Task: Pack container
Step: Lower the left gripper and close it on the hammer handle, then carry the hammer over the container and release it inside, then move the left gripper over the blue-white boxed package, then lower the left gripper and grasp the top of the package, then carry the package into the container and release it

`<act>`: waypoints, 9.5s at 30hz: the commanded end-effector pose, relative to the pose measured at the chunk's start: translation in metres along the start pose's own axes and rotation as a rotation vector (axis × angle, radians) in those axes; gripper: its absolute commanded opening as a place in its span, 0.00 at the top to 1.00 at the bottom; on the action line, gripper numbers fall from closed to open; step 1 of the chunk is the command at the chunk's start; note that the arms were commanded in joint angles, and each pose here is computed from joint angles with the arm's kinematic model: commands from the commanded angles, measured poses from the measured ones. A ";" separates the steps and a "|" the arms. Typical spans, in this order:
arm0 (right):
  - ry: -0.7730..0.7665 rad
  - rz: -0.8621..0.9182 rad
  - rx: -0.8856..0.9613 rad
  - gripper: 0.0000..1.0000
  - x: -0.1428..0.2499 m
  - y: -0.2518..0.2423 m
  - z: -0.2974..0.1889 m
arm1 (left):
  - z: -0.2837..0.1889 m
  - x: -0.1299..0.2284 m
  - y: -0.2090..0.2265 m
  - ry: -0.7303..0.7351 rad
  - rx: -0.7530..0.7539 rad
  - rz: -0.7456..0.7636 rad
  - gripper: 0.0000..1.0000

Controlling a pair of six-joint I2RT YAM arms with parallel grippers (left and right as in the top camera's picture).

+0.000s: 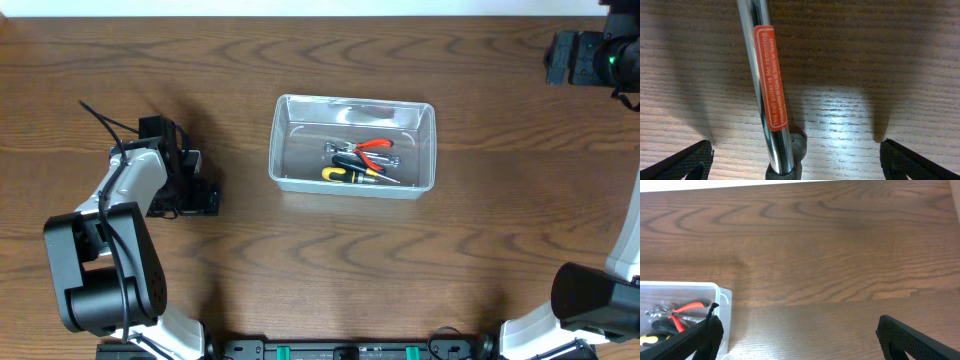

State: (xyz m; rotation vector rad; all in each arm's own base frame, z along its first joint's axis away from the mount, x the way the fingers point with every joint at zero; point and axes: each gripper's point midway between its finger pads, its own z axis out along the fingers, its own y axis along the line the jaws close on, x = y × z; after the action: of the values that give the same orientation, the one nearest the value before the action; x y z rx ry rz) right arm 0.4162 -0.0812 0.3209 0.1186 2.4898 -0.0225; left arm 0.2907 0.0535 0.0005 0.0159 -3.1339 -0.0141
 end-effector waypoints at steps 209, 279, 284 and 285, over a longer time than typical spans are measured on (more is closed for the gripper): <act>0.034 0.016 0.019 0.01 0.007 -0.005 0.004 | -0.019 -0.065 0.138 -0.091 -0.065 -0.146 0.50; 0.074 0.004 0.014 0.01 0.017 -0.004 0.003 | -0.049 -0.068 0.119 -0.142 -0.028 -0.128 0.94; 0.073 0.005 0.014 0.01 0.017 -0.004 0.003 | -0.104 -0.083 0.105 -0.275 -0.074 -0.079 0.94; 0.073 0.005 0.014 0.01 0.017 -0.004 0.003 | -0.117 -0.086 0.100 -0.306 -0.083 -0.064 0.94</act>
State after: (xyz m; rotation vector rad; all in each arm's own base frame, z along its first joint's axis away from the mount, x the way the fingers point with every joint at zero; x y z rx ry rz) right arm 0.4038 -0.0812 0.3122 0.1309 2.5513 -0.0298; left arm 0.3639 0.1639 0.0686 0.1691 -3.3123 -0.0922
